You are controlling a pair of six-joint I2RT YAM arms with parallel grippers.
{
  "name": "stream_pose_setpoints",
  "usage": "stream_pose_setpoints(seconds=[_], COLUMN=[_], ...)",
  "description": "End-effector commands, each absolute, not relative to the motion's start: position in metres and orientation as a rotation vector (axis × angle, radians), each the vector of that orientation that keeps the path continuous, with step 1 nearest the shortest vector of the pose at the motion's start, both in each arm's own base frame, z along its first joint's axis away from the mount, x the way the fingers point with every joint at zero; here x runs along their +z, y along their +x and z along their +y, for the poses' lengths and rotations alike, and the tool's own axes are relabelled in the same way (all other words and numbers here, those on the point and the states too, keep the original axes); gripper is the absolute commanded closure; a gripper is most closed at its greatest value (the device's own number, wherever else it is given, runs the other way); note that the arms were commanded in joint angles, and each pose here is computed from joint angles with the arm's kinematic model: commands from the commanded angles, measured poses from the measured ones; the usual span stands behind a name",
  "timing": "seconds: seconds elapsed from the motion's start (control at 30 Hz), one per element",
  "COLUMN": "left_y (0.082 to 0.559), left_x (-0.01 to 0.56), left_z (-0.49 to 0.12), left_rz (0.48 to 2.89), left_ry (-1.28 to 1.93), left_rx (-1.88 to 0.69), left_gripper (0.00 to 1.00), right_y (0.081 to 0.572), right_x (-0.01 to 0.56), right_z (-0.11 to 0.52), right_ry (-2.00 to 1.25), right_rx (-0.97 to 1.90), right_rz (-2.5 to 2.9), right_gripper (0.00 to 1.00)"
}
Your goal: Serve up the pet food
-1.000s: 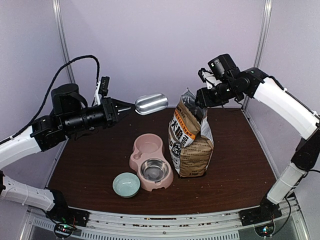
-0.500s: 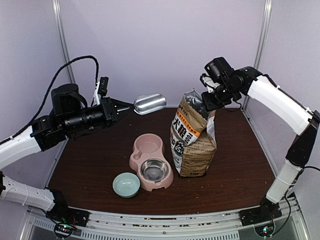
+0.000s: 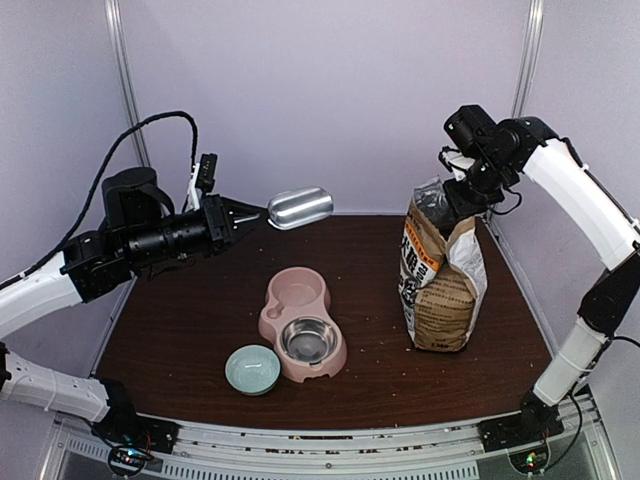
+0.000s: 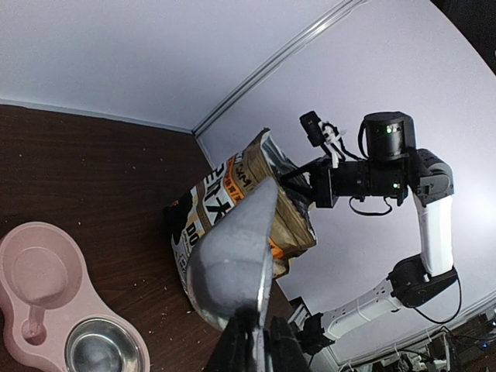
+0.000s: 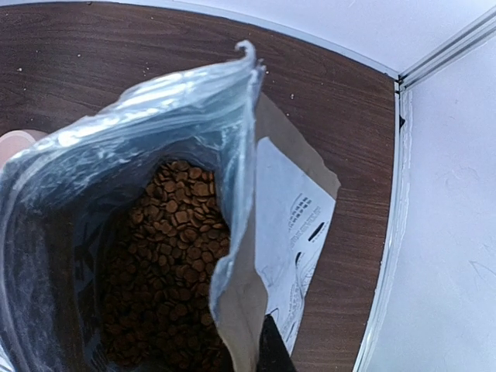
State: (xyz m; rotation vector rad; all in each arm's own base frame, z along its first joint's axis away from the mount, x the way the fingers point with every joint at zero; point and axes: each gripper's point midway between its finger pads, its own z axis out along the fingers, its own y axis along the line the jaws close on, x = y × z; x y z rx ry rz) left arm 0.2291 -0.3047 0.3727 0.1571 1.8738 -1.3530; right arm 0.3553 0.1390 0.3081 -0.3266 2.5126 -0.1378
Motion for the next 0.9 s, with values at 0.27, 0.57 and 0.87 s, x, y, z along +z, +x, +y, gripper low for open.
stream_pose_setpoints(seconds=[0.27,0.57,0.87], left_y=[0.222,0.212,0.205], left_x=[0.372,0.357,0.340], left_z=[-0.306,-0.320,-0.333], left_rz=[1.891,1.970,2.147], left_ry=[0.239,0.331,0.466], left_rx=[-1.346,-1.335,-1.042], left_gripper=[1.00,1.00,1.00], right_y=[0.307,0.279,0.276], right_x=[0.329,0.298,0.306], right_z=[0.295,0.339,0.328], right_ry=[-0.431,-0.480,-0.493], right_rx=[0.520,0.662,0.586], right_rz=[2.185,2.221,2.191], right_gripper=[1.00,1.00,1.00])
